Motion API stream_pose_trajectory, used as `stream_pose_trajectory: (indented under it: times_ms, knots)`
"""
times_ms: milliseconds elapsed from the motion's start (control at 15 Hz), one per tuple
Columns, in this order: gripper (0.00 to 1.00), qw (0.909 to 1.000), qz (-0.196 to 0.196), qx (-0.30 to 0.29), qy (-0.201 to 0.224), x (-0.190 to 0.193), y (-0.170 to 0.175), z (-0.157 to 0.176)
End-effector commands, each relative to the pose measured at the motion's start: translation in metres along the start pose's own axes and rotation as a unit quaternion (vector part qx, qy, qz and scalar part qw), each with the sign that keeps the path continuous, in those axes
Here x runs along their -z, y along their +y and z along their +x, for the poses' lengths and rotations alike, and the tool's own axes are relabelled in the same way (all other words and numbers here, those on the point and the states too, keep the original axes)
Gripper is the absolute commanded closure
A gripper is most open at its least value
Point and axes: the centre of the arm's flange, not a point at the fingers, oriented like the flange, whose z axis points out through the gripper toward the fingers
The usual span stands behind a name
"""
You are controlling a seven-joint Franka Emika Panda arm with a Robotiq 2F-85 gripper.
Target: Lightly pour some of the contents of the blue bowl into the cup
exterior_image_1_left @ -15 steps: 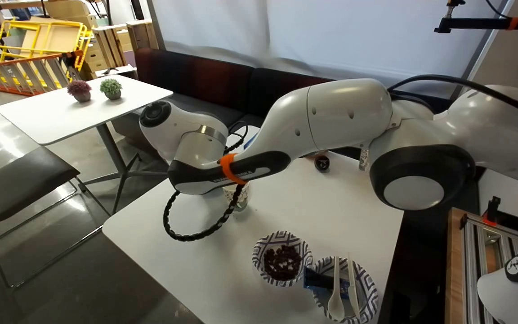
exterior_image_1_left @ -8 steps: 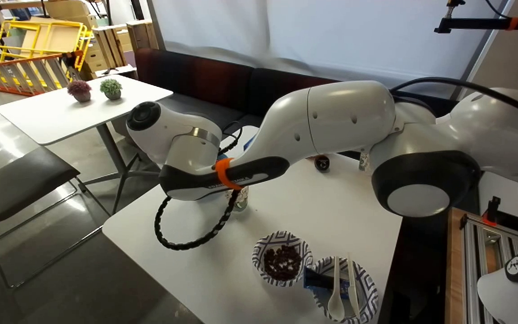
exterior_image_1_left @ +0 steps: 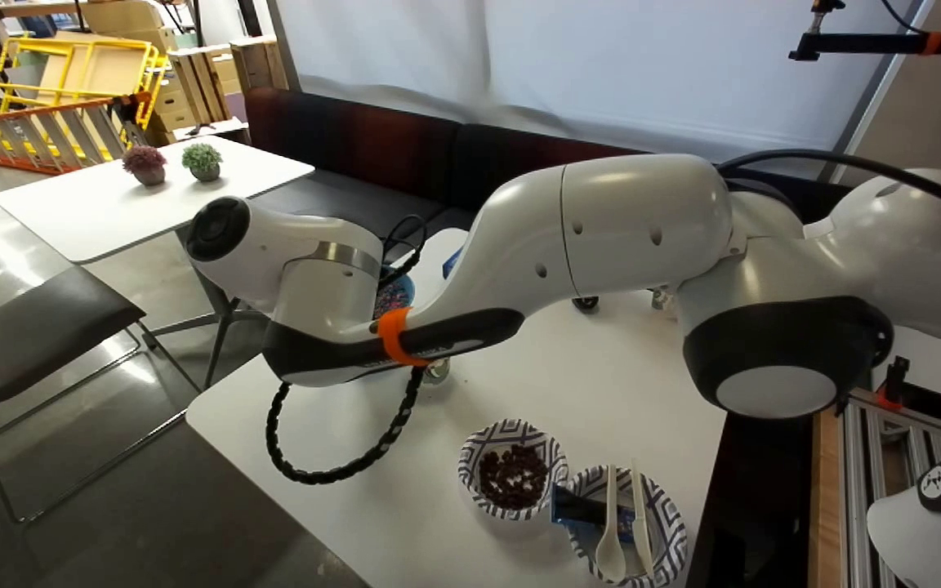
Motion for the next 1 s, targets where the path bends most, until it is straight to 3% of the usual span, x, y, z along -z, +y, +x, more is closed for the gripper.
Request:
stream_pose_trajectory:
  times_ms: [0, 533, 933]
  knots:
    - [0.99, 0.9988, -0.049, 0.005, 0.006, 0.036, -0.017, 0.018]
    - [0.99, 0.9964, -0.080, -0.018, 0.024, 0.087, -0.053, 0.023]
    - [0.99, 0.9943, -0.095, -0.041, 0.025, 0.098, -0.064, 0.016]
